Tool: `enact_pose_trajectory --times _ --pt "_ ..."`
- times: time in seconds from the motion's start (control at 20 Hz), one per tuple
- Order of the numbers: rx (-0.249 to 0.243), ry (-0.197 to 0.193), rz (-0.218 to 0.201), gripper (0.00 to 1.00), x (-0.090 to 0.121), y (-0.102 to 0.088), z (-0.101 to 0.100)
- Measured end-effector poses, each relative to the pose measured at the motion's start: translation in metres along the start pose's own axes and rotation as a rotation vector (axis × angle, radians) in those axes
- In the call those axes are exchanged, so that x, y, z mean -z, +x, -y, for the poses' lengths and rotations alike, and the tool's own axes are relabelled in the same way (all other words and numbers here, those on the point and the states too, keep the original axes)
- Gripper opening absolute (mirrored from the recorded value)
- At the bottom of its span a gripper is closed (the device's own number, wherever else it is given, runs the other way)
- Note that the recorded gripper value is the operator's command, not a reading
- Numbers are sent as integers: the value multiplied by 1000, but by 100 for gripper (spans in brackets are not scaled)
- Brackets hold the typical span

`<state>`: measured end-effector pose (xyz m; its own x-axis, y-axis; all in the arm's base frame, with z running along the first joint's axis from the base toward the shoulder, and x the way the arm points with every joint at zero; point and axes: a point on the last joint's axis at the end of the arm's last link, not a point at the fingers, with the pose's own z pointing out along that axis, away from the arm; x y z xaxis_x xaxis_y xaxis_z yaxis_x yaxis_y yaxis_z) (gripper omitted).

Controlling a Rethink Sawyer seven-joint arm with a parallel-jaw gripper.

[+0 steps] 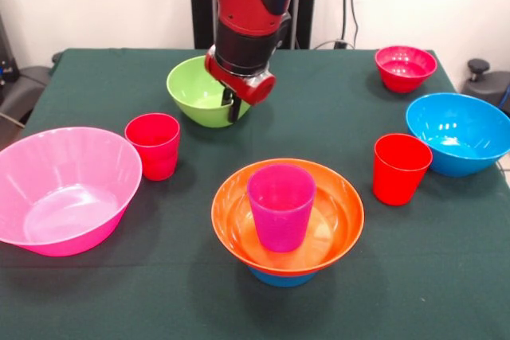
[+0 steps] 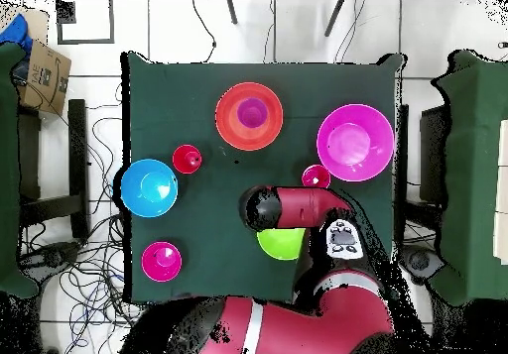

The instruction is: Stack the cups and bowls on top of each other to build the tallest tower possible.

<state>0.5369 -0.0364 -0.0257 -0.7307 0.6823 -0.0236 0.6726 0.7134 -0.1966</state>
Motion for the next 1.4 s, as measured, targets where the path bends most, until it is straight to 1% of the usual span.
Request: enact_pose_trajectory --times 0.45,0.55,0.7,0.95,1.15,1.4 --pt "54 15 22 0 0 6 -2" --pt "81 25 33 0 0 10 -3" --pt "104 32 41 0 0 14 -5" --pt "119 36 47 0 1 17 -6" --pt "118 40 46 0 4 16 -5" --pt "111 37 52 0 15 10 -7"
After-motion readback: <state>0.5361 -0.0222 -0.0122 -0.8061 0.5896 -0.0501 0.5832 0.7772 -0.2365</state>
